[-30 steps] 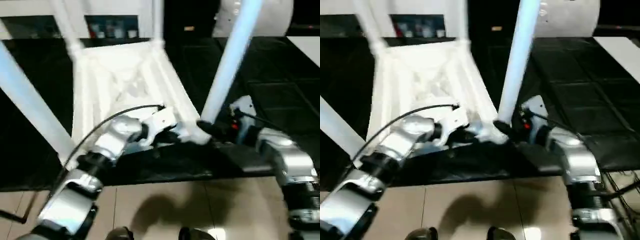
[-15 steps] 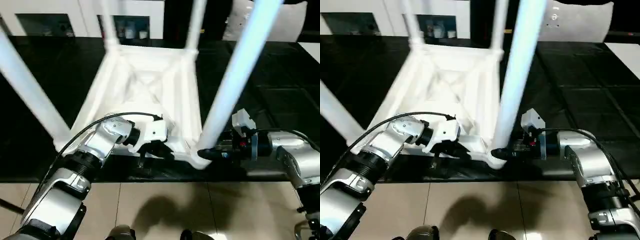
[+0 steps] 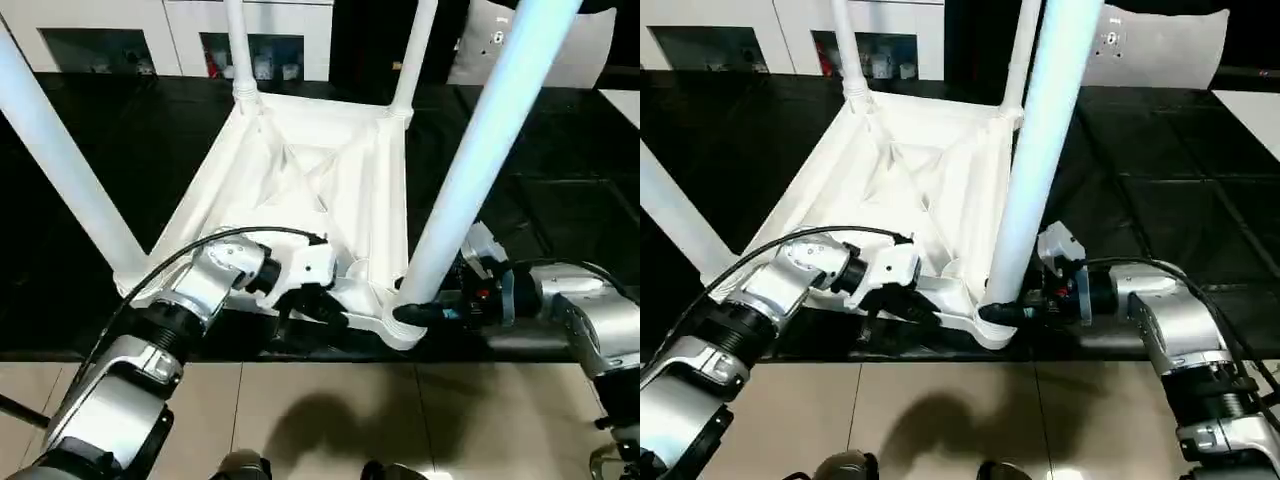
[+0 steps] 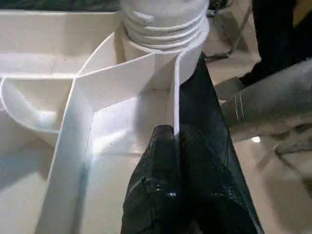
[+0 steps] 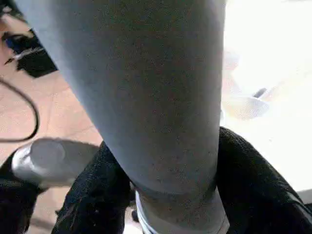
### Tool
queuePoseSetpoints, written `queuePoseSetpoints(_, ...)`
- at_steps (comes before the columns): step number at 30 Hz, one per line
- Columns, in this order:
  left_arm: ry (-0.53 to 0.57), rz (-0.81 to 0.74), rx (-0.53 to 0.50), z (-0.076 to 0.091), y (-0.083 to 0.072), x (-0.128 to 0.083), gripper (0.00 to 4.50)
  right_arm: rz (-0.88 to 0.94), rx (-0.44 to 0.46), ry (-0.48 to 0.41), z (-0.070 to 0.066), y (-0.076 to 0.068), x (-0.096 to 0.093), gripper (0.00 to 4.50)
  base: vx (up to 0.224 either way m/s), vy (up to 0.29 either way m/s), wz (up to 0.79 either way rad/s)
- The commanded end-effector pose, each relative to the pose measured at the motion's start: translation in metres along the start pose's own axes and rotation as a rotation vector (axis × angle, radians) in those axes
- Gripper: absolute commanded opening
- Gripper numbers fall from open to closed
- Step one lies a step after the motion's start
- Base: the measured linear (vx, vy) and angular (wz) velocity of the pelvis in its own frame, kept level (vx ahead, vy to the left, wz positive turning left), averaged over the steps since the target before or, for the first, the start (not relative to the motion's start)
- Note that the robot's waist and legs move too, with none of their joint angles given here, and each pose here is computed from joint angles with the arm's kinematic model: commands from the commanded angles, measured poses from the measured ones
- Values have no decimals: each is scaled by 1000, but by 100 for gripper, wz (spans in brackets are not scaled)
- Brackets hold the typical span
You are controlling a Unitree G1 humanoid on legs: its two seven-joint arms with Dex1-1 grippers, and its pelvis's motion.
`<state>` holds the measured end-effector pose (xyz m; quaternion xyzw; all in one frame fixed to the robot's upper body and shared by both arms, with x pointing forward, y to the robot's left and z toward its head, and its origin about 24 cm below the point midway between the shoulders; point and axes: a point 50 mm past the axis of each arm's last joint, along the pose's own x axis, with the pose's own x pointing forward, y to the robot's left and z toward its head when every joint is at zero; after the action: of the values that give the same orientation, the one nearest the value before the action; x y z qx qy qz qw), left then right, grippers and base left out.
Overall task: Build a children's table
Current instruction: Rotate leg to tighten
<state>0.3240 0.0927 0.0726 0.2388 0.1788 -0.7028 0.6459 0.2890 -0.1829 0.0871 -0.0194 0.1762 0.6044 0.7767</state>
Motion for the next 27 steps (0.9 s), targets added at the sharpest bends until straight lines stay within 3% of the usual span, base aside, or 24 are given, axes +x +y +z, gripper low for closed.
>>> queuePoseSetpoints(1,-16,83,-76,5,6,12,0,-130,62,-62,6,-7,10,212,0,0,0)
queuePoseSetpoints(7,-47,368,-229,15,26,28,0,-557,130,-70,4,-32,33,208,-43,1,-4)
queuePoseSetpoints(8,-47,368,-229,15,26,28,0,-557,130,-70,4,-32,33,208,0,0,0)
queuePoseSetpoints(12,-104,501,-322,31,33,49,0,-829,237,-126,6,-45,50,208,0,0,0)
queuePoseSetpoints(15,-113,497,-292,37,34,52,0,-815,220,-173,11,-45,58,270,0,0,0)
queuePoseSetpoints(19,-99,484,-239,35,33,48,0,-760,207,-200,12,-42,58,296,0,0,0)
queuePoseSetpoints(25,-61,442,-159,21,29,37,0,-681,131,-178,9,-42,31,362,0,0,0)
queuePoseSetpoints(27,-47,417,-137,17,27,35,0,-647,103,-172,10,-41,25,362,0,0,0)
